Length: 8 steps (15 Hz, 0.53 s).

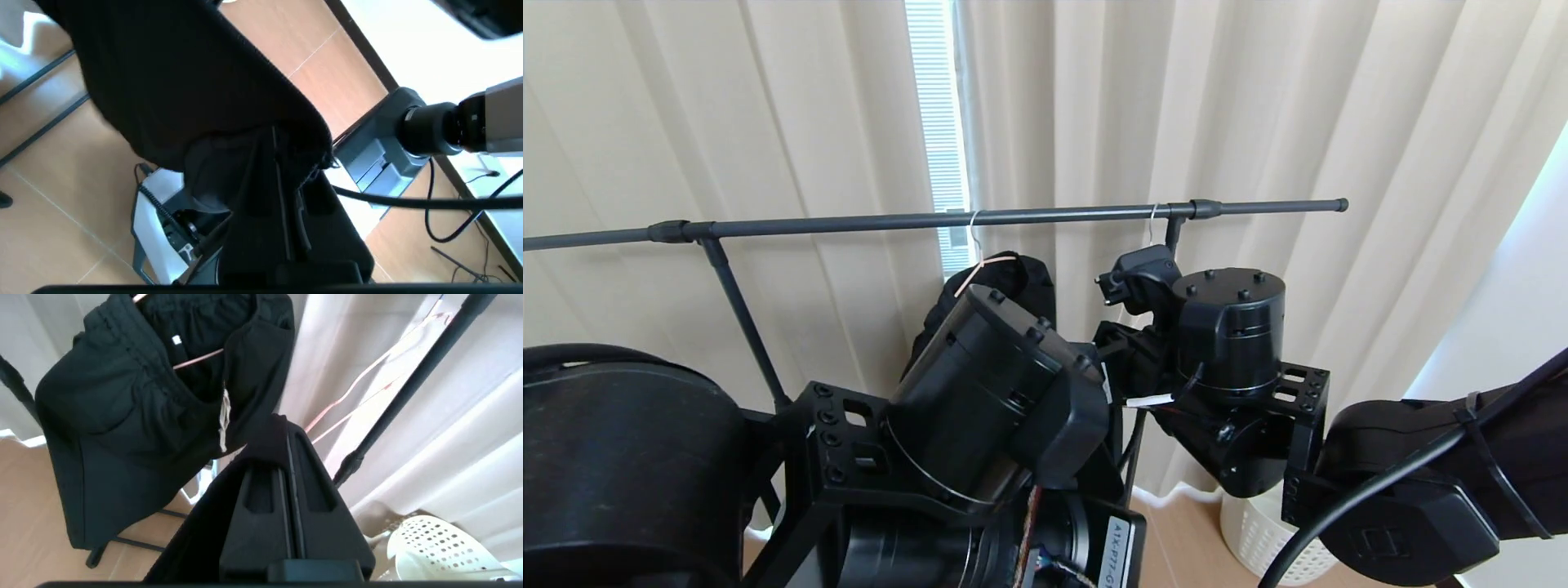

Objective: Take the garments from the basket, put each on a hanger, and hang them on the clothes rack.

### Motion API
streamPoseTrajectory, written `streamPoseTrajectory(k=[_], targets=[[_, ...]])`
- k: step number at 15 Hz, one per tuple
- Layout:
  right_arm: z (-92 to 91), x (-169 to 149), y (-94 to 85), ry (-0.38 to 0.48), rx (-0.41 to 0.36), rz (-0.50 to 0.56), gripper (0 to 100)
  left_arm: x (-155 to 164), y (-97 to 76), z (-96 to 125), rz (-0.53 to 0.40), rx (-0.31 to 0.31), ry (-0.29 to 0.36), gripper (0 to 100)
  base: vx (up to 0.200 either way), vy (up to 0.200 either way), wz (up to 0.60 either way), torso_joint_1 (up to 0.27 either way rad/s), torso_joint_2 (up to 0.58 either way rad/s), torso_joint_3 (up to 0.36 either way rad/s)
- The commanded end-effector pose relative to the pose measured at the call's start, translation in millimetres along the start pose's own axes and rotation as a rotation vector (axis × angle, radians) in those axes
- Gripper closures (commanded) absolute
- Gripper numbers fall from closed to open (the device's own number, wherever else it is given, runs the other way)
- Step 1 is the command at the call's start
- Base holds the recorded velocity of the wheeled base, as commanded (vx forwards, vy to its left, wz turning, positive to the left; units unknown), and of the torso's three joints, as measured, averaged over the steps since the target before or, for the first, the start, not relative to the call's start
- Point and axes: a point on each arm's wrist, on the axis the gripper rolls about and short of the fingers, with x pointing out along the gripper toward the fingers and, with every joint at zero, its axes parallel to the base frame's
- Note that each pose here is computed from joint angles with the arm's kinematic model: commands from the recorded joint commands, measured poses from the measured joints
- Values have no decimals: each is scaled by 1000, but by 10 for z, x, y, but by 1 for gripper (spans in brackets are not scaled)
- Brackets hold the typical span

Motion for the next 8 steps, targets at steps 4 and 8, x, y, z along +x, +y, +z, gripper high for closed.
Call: streamPoseTrajectory(k=[4, 8], targets=[[52, -114, -257, -5, -67, -52, 100, -23, 423, 34, 192, -69, 10, 100, 0, 0, 0, 0, 0, 0], [60, -343, -491, 2, -195, -85, 100, -36, 642, 194, 350, -33, -70, 100, 0, 0, 0, 0, 0, 0]])
